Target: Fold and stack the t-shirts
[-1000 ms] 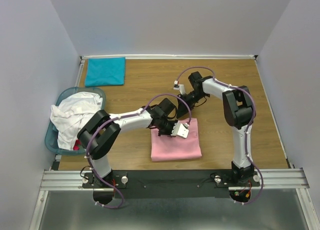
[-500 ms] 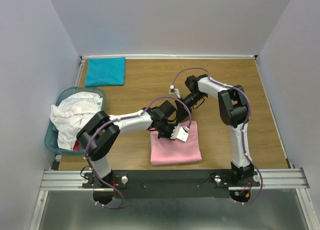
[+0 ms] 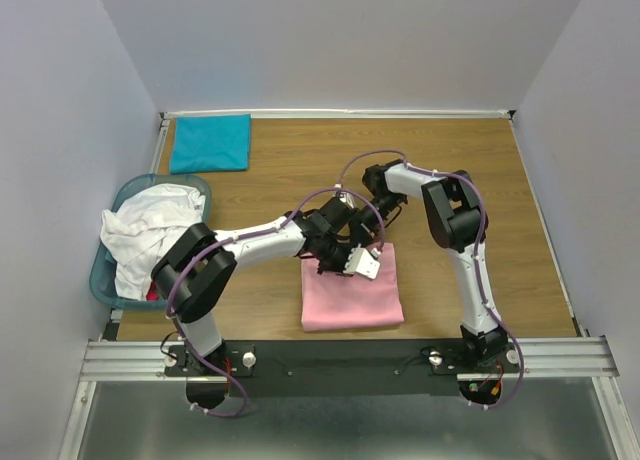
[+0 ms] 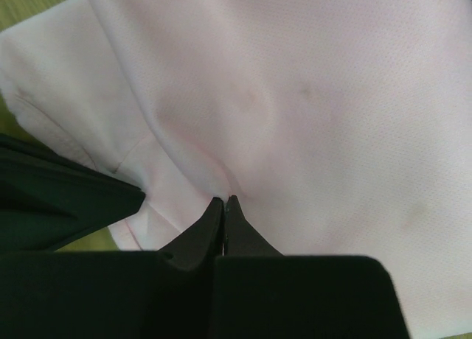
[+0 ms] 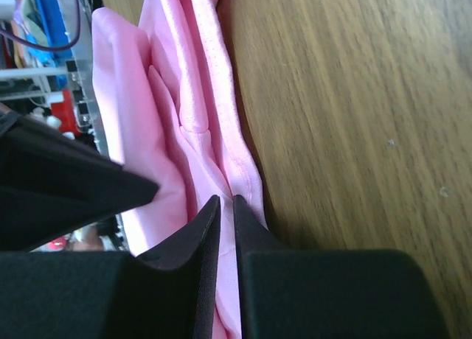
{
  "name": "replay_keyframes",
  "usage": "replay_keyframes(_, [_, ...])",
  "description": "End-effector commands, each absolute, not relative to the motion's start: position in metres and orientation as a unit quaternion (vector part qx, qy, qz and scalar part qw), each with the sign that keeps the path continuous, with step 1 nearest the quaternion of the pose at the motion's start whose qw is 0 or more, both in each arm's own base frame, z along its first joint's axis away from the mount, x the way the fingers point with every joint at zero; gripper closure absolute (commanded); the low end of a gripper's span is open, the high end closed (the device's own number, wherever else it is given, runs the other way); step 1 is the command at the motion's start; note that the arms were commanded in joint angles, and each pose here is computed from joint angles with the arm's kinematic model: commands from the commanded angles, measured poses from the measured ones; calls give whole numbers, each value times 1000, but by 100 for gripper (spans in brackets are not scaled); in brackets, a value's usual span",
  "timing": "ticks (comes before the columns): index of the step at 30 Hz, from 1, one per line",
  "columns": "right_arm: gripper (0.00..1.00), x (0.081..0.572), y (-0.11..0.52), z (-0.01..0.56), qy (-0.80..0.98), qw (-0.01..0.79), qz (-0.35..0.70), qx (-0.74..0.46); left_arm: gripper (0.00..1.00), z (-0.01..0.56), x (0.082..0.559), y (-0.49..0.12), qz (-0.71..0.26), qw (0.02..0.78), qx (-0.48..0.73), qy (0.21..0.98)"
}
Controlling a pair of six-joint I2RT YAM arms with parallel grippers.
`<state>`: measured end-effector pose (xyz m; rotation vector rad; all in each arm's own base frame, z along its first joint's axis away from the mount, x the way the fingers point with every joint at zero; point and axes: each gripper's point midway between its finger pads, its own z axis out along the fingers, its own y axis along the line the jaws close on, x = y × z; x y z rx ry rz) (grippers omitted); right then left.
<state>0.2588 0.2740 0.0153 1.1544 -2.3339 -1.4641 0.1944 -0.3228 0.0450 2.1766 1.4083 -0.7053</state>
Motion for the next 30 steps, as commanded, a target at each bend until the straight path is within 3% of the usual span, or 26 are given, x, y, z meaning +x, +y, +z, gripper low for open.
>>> replay_keyframes(1, [81, 261, 262, -25, -802, 80, -440, 397, 100, 86, 207, -333, -243, 267, 785, 504])
replay_keyframes(16, [81, 252, 259, -28, -801, 90, -446, 390, 100, 103, 286, -327, -187, 306, 768, 531])
replay_keyframes(30, [81, 272, 261, -21, -810, 65, -420, 403, 100, 93, 282, -321, -189, 301, 767, 534])
